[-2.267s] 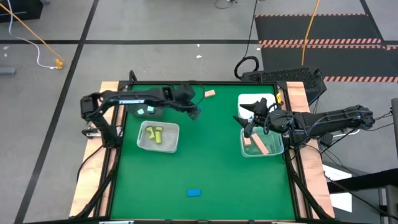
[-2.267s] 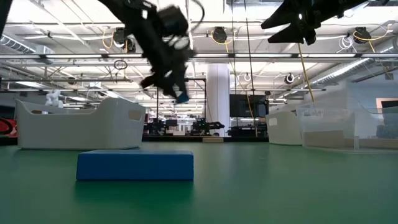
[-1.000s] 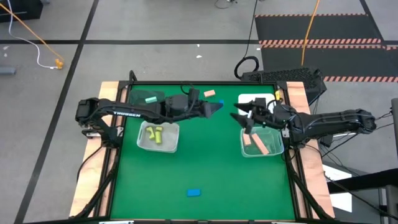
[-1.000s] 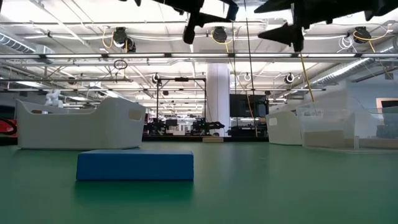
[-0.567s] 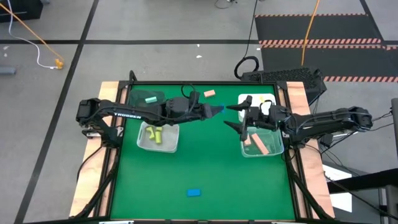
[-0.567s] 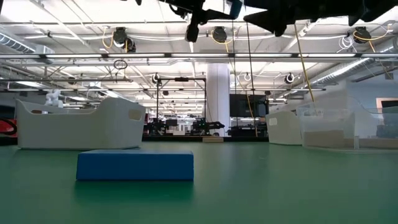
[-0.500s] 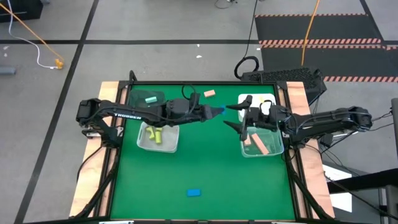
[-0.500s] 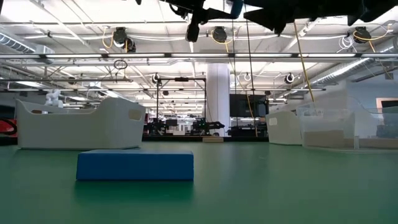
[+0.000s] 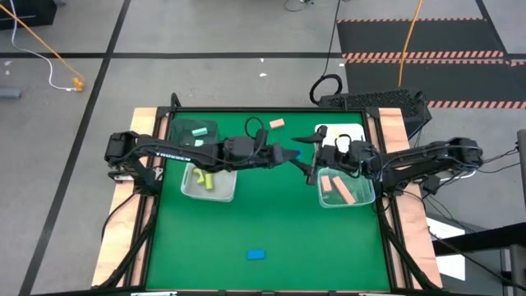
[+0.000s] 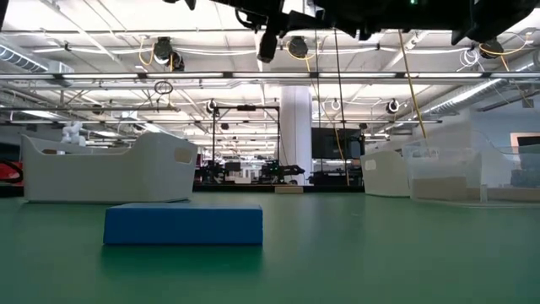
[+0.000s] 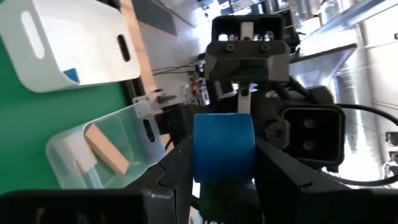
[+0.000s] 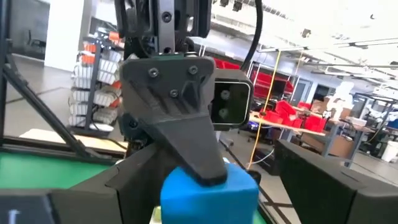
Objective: Sort & place blocks by color
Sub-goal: Put the top blue block into the white bin
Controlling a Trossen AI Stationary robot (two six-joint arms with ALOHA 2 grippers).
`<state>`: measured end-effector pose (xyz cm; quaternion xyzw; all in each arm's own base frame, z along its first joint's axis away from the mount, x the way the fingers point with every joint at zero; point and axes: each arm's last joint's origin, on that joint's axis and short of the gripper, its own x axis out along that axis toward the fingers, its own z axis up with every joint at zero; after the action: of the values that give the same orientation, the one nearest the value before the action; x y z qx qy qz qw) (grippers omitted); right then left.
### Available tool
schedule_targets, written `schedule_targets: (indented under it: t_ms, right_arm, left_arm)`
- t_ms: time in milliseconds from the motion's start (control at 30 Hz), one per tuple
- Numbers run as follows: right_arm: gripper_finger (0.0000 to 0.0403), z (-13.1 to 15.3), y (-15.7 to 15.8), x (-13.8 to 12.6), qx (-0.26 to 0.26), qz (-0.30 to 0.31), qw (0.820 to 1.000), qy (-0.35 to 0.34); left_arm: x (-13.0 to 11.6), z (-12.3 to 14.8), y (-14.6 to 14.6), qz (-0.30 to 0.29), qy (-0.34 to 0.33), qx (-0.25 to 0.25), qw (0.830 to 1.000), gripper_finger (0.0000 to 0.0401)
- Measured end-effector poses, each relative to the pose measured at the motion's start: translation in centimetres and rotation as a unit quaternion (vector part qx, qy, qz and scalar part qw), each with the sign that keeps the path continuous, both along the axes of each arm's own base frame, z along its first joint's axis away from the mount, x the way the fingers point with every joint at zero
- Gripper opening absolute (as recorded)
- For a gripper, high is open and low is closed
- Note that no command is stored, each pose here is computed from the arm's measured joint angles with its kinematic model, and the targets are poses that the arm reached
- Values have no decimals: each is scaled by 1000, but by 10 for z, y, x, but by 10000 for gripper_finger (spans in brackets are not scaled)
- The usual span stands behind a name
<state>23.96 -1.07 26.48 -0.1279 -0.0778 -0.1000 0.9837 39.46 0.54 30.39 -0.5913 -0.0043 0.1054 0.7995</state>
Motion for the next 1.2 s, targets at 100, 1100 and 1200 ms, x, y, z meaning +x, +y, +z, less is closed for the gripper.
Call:
schedule_targets:
  t_ms: [100,1100,1200]
  right_arm:
    - [288,-2,0,2,0,0,1000,7]
    - [146,0,-3,-13,84,-24,995,44]
    - [146,2,-6,-23,101,-43,992,65]
  left_arm:
    - [0,3,0,-4,-12,9,1000,132]
    - [0,0,21,14,6,62,998,164]
    - [-2,3,33,33,4,81,996,179]
